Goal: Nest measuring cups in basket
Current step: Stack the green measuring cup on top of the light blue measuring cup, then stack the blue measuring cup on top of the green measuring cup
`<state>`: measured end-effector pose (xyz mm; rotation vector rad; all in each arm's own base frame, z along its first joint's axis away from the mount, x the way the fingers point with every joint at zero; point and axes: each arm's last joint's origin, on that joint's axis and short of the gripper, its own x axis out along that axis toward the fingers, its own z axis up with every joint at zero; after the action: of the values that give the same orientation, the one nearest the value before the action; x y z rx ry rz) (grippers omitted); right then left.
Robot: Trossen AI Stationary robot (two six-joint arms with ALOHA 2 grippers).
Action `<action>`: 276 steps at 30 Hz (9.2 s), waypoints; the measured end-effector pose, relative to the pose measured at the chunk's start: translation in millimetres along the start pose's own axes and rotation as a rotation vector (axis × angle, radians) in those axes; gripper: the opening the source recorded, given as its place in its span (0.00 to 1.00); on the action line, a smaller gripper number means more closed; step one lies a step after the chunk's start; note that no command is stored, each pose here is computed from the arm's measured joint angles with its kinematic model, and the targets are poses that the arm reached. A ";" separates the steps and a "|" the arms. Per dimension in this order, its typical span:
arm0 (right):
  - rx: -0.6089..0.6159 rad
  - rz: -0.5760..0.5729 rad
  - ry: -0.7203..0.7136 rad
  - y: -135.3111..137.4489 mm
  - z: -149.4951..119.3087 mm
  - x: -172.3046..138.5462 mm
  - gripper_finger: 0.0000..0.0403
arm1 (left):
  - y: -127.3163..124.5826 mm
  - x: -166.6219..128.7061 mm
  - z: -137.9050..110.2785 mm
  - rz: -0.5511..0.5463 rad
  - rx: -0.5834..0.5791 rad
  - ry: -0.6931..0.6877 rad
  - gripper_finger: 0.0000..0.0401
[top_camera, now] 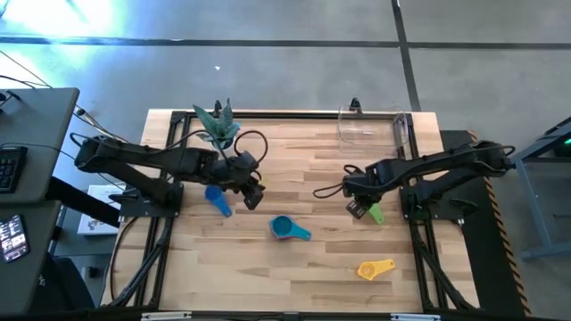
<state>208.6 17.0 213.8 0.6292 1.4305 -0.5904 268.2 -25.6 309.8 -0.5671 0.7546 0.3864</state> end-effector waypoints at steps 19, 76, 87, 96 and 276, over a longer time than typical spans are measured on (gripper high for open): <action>-0.089 0.023 -0.020 -10.4 -9.0 45.6 0.22 | 9.6 4.7 8.1 0.052 -0.042 -0.031 0.21; -0.578 0.258 -0.421 163.0 79.9 -82.5 0.00 | 45.1 -81.2 -14.3 0.019 -0.079 0.075 0.21; -0.772 0.247 -0.341 208.0 85.8 -43.7 0.00 | 46.8 -81.6 -16.0 0.038 -0.048 0.089 0.21; -0.805 0.226 -0.277 220.5 83.3 -14.7 0.00 | 46.7 -81.4 -16.0 0.038 -0.027 0.089 0.21; -0.493 0.175 -0.401 36.8 88.0 -87.7 0.19 | 135.8 55.0 -121.4 0.707 -0.718 0.359 0.13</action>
<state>291.7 -19.5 306.1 0.2212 1.0703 -0.1929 170.3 14.1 151.6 -1.0536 1.1633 1.2636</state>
